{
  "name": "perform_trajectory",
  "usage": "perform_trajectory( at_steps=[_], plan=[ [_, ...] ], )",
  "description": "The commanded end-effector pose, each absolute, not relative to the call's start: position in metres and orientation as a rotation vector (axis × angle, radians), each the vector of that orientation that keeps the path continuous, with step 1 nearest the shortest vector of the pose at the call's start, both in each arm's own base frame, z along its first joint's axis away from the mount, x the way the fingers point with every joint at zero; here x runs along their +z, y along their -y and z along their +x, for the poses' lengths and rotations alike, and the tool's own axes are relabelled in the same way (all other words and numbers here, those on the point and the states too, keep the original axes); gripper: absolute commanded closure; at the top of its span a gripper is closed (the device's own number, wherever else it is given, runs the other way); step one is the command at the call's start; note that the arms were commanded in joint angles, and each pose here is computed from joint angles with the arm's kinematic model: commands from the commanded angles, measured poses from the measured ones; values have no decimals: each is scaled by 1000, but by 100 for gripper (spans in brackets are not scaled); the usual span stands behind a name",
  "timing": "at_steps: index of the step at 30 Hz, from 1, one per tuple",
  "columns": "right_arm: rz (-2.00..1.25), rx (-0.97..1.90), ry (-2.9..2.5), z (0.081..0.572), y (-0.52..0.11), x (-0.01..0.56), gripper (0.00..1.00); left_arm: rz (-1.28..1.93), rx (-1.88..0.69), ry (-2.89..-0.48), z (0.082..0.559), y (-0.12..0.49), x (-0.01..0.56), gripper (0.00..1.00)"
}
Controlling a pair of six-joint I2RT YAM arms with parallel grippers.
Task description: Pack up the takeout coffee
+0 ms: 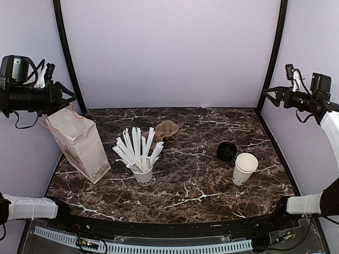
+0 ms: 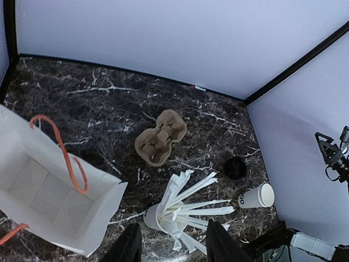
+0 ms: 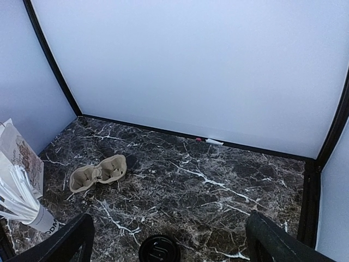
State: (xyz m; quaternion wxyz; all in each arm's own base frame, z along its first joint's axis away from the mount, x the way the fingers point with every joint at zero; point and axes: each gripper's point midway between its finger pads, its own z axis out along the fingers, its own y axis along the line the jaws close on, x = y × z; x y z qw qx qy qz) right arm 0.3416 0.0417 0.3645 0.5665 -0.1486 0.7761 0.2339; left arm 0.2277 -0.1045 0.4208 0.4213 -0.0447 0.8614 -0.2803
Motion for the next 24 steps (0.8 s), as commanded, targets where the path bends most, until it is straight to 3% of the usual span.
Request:
perform_trajectory(
  at_steps=[1,13,24],
  plan=[
    [-412,572,-1757,338,-48,377,1,-260,-602,-2346,223,91,365,58],
    [-459,575,-1751,323,-55,371,1,-381,-267,-2369,260,56,328,50],
    [-466,609,-1751,321,-58,364,1,-414,-245,-2308,302,60,313,44]
  ],
)
